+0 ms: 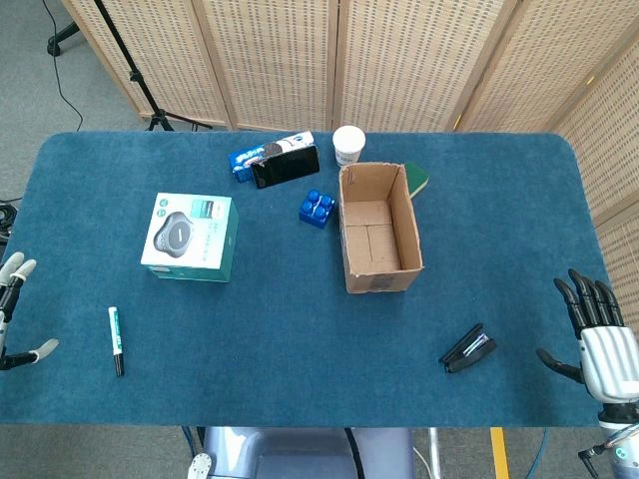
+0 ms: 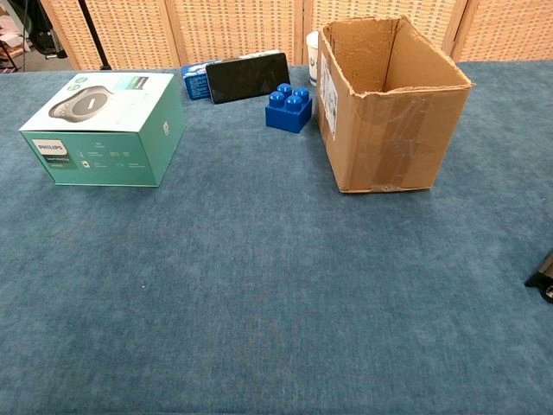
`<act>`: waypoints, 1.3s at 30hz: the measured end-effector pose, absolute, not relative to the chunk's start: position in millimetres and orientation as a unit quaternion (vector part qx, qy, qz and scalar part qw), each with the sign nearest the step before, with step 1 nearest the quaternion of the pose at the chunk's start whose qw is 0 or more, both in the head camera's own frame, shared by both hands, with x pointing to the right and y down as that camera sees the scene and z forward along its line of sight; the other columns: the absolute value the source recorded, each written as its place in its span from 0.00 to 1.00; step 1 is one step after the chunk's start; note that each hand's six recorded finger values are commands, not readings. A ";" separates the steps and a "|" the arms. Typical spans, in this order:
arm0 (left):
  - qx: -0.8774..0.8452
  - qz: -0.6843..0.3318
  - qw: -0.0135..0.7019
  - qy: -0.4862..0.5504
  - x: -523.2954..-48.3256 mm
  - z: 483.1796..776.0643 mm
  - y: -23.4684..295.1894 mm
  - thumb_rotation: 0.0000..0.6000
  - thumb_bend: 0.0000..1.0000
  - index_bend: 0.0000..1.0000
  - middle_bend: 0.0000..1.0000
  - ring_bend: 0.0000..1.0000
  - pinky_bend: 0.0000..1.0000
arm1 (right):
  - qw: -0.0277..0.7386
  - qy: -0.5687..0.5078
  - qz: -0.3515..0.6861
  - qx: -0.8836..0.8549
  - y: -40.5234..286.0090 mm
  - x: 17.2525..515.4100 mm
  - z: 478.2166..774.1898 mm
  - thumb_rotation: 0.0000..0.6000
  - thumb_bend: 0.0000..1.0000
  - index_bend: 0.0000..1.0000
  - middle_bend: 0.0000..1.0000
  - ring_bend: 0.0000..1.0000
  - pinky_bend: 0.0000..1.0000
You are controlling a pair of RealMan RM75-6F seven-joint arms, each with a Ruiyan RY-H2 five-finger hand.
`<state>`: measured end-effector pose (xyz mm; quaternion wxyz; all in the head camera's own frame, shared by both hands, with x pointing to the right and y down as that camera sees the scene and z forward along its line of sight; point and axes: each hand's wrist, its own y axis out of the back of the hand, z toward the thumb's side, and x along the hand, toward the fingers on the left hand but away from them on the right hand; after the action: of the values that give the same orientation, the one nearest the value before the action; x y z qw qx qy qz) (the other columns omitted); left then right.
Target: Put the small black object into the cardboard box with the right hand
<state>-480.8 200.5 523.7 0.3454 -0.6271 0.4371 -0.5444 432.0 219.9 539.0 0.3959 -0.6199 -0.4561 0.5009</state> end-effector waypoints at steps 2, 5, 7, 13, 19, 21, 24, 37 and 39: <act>-0.627 -0.545 0.345 0.437 -481.0 524.0 200.6 1.00 0.00 0.00 0.00 0.00 0.00 | 0.395 -0.456 0.501 -0.621 220.0 431.9 539.0 1.00 0.00 0.00 0.00 0.00 0.00; -0.628 -0.545 0.343 0.436 -481.2 524.3 200.5 1.00 0.00 0.00 0.00 0.00 0.00 | 0.394 -0.455 0.500 -0.622 220.2 431.8 538.9 1.00 0.00 0.00 0.00 0.00 0.00; -0.629 -0.545 0.342 0.436 -481.4 524.3 200.5 1.00 0.00 0.00 0.00 0.00 0.00 | 0.393 -0.455 0.500 -0.623 220.4 431.7 538.9 1.00 0.00 0.00 0.00 0.00 0.00; -0.630 -0.544 0.346 0.433 -479.2 524.5 201.1 1.00 0.00 0.00 0.00 0.00 0.00 | 0.385 -0.444 0.498 -0.637 222.3 429.7 541.4 1.00 0.00 0.00 0.00 0.00 0.00; -0.631 -0.546 0.344 0.431 -477.0 527.2 198.9 1.00 0.00 0.00 0.00 0.00 0.00 | 0.393 -0.331 0.517 -0.684 229.2 422.5 570.5 1.00 0.00 0.06 0.00 0.00 0.00; -0.630 -0.547 0.343 0.430 -477.2 528.2 198.7 1.00 0.00 0.00 0.00 0.00 0.00 | 0.408 -0.290 0.521 -0.691 230.7 424.1 578.6 1.00 0.00 0.07 0.00 0.00 0.00; -0.629 -0.552 0.341 0.429 -478.0 530.7 197.4 1.00 0.00 0.00 0.00 0.00 0.00 | 0.440 -0.238 0.518 -0.694 229.7 428.5 587.0 1.00 0.00 0.08 0.00 0.00 0.00; -0.625 -0.566 0.337 0.420 -477.3 540.3 193.2 1.00 0.00 0.00 0.00 0.00 0.00 | 0.480 -0.134 0.492 -0.714 225.5 413.7 625.0 1.00 0.00 0.11 0.00 0.00 0.00; -0.625 -0.565 0.334 0.422 -477.6 540.4 192.6 1.00 0.00 0.00 0.00 0.00 0.00 | 0.481 -0.128 0.488 -0.717 225.4 407.6 628.1 1.00 0.00 0.11 0.00 0.00 0.00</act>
<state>-477.6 192.6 540.4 0.3344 -0.6250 0.4219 -0.5653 407.6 225.4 628.1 0.4811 -0.7170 -0.1281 0.4879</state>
